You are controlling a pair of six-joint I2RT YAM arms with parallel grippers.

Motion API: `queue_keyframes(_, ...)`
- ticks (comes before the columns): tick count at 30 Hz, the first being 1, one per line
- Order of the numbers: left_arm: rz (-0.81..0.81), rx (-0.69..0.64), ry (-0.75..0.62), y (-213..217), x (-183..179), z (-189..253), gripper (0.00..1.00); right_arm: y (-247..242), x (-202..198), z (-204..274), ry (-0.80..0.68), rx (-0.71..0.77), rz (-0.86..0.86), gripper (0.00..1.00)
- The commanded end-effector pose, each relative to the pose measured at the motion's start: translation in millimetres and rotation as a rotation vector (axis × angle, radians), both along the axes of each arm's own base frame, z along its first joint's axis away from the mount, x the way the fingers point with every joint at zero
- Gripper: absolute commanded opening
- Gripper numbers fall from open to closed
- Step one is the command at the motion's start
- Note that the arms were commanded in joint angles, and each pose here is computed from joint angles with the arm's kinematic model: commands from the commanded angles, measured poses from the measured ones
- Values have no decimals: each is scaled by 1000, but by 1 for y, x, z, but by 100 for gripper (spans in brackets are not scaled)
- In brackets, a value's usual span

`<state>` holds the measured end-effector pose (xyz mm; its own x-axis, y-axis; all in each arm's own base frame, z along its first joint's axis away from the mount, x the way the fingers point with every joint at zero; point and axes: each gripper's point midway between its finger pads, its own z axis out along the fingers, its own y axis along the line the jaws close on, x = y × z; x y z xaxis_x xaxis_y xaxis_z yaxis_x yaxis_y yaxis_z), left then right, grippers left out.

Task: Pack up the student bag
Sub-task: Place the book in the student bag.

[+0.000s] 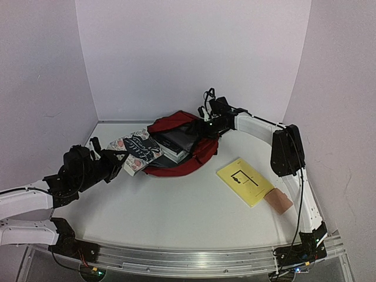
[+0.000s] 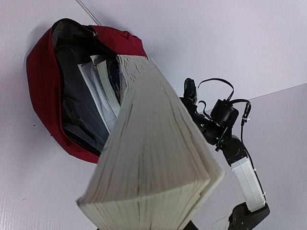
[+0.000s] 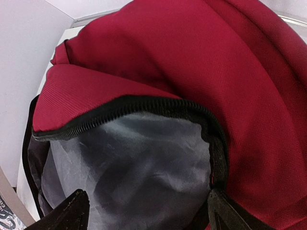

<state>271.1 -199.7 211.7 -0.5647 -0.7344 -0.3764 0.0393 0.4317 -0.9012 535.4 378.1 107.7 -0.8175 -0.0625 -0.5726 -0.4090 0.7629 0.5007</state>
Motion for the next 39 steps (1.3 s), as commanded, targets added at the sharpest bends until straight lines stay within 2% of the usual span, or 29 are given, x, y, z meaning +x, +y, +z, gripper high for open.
queue_keyframes(1,13,-118,-152,1,3,53,0,-15,2,20,-23,-15,-56,97)
queue_keyframes(7,17,-112,-150,2,3,53,0,-14,-8,17,18,4,-41,98)
queue_keyframes(9,18,-109,-148,2,4,52,0,-7,-15,19,43,43,-9,94)
queue_keyframes(12,18,-106,-139,0,6,48,0,8,-22,29,77,151,47,75)
queue_keyframes(16,2,-109,-128,-5,8,43,0,25,-21,49,82,278,82,64)
queue_keyframes(18,-8,-113,-124,-8,8,41,0,30,-17,57,75,305,88,53)
queue_keyframes(23,-49,-158,-135,-17,9,41,0,36,-13,84,40,359,117,12)
queue_keyframes(25,-76,-193,-139,-22,9,42,0,38,-17,101,17,385,145,2)
queue_keyframes(39,-219,-410,-52,-60,32,26,0,40,-54,180,-68,504,304,0)
